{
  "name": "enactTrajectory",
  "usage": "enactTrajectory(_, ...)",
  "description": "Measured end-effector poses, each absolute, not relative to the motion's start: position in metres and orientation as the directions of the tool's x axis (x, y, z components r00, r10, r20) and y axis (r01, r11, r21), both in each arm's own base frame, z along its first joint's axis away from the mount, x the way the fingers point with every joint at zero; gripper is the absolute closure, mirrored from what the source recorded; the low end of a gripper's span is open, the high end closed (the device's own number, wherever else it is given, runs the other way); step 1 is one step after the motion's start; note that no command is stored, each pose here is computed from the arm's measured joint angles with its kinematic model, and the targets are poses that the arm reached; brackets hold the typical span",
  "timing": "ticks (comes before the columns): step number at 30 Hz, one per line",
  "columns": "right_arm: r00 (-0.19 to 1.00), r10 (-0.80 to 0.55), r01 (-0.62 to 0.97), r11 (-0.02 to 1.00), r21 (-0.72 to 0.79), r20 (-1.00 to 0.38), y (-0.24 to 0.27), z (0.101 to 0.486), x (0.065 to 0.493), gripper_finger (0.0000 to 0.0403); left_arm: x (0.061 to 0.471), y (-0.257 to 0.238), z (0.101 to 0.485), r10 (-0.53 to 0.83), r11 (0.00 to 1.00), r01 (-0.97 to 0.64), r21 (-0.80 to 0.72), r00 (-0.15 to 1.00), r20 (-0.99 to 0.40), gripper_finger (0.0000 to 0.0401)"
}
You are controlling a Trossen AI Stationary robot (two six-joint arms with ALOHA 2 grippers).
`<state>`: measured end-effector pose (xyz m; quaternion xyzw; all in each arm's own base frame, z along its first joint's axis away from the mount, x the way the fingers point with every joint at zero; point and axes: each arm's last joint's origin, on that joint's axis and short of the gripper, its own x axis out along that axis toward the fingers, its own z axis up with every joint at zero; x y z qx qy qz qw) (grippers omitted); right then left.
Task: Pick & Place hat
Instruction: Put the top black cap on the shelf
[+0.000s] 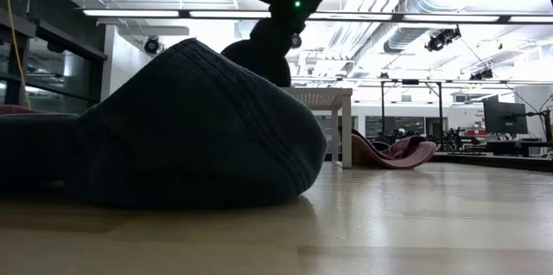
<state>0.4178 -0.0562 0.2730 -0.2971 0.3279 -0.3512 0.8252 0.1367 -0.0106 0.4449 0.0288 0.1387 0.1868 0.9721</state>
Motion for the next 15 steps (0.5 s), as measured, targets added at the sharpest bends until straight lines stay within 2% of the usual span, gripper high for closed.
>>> enactTrajectory(3, 0.530, -0.777, 0.436, 0.593, -0.677, -0.340, -0.056, 0.270, 0.419, 0.0397, 0.137, -0.011, 0.445, 0.371, 0.928, -0.355, 0.108, 0.892, -0.259, 0.0188)
enactTrajectory(15, 0.566, -0.759, 0.466, 0.617, -0.635, -0.322, -0.052, 0.249, 0.436, 0.0397, 0.137, -0.011, 0.446, 0.371, 0.929, -0.358, 0.100, 0.894, -0.251, 0.0188)
